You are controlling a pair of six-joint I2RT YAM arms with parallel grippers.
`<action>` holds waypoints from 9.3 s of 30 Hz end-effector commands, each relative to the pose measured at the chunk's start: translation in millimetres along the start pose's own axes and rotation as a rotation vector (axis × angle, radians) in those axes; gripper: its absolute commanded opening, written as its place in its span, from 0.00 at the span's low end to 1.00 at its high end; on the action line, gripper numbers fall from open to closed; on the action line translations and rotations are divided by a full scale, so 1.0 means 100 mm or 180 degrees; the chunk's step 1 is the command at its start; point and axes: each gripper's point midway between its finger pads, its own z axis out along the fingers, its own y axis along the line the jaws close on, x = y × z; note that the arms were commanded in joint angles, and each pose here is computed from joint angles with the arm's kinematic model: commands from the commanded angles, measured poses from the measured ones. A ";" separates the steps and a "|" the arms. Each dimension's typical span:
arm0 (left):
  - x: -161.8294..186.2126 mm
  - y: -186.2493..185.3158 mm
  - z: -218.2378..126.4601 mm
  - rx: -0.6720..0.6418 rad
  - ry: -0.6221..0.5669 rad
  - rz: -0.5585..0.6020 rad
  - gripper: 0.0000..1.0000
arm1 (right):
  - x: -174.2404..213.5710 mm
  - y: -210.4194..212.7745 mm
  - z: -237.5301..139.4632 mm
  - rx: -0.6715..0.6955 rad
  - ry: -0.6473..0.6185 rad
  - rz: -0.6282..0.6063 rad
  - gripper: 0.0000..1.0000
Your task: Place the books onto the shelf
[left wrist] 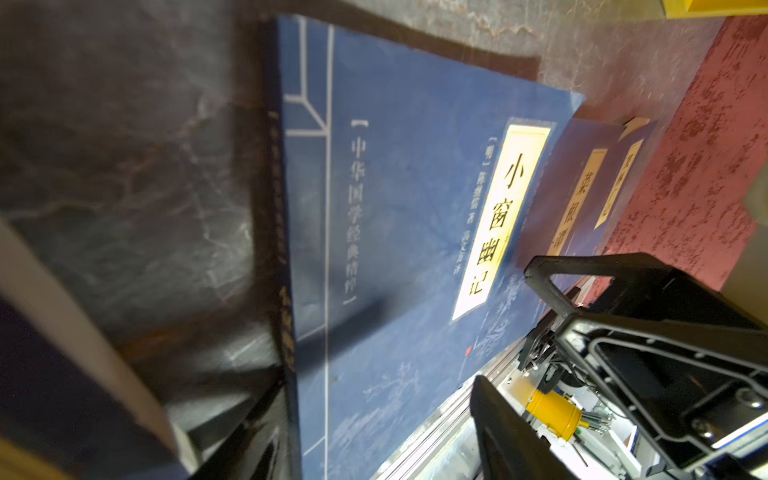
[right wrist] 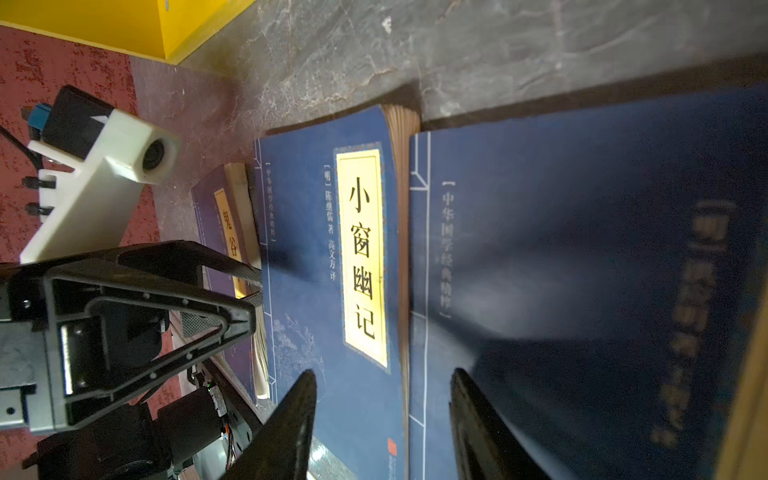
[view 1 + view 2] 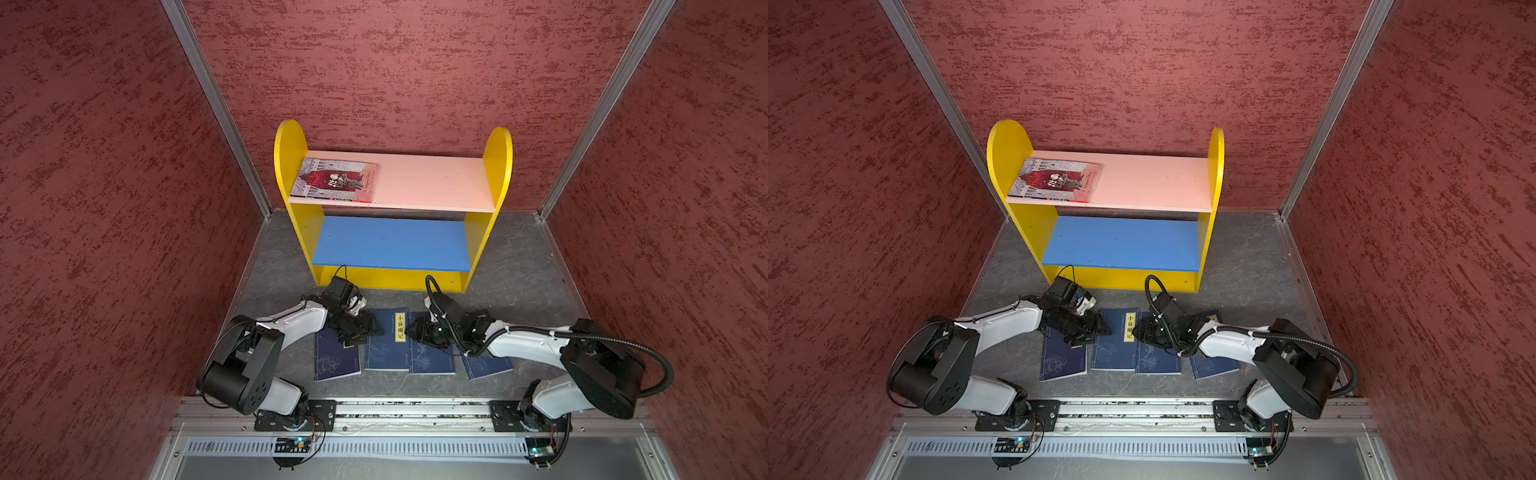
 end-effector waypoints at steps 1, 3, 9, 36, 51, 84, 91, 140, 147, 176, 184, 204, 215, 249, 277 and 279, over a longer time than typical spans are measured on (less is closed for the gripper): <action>0.02 -0.08 0.01 0.0102 0.0044 0.0103 0.59 | -0.08 0.13 -0.01 -0.0118 -0.0047 0.0012 0.53; 0.01 -0.14 -0.02 0.0179 0.0039 0.0125 0.51 | -0.09 0.12 0.00 -0.0119 -0.0049 0.0022 0.53; -0.01 -0.39 -0.08 0.0430 0.0063 0.0301 0.26 | -0.08 0.13 0.04 -0.0151 -0.0005 0.0041 0.53; 0.10 -0.61 -0.07 0.0434 0.0274 0.0803 0.01 | -0.18 0.21 -0.05 -0.0181 -0.0112 0.0021 0.55; 0.51 -1.19 -0.82 0.0837 0.0406 0.1237 0.00 | -0.31 0.73 -1.20 -0.0763 -0.0761 -0.0212 0.60; -0.86 -1.43 -2.55 0.1790 -0.2276 0.0200 0.00 | -0.57 1.80 -1.31 -0.2132 -0.0773 -0.0120 0.64; -1.05 -1.30 -2.57 0.1752 -0.2441 -0.0025 0.00 | -0.72 1.94 -1.19 -0.2138 -0.0841 -0.0092 0.64; -1.53 -0.33 -1.92 0.1358 -0.2307 -0.1425 0.08 | -1.14 1.98 -0.09 -0.1981 -0.0705 0.0378 0.51; -1.52 -0.29 -1.88 0.1371 -0.2285 -0.1511 0.09 | -1.20 2.03 -0.01 -0.2116 -0.0700 0.0425 0.50; -1.41 -0.25 -1.82 0.1390 -0.2144 -0.1702 0.46 | -1.41 2.18 0.07 -0.2238 -0.0735 0.0419 0.11; -1.27 -0.28 -1.99 0.1411 -0.2070 -0.1749 0.48 | -1.53 2.18 -0.01 -0.2079 -0.0748 0.0259 0.10; -1.09 -0.22 -2.11 0.1457 -0.1885 -0.1855 0.49 | -1.79 2.04 0.10 -0.1905 -0.0714 0.0253 0.22; -1.16 -0.19 -2.09 0.1448 -0.1874 -0.1879 0.50 | -1.88 1.90 0.15 -0.1595 -0.0796 0.0287 0.47; -1.01 -0.09 -2.83 0.1318 -0.2383 -0.0448 0.52 | -2.17 1.81 0.15 -0.0897 -0.1021 -0.0036 0.53; -1.08 0.13 -2.68 0.1258 -0.2320 -0.0600 0.54 | -2.41 1.93 0.41 -0.1024 -0.0885 -0.0177 0.52; -1.08 0.13 -2.67 0.1259 -0.2317 -0.0607 0.54 | -2.44 1.94 0.42 -0.1038 -0.0885 -0.0189 0.52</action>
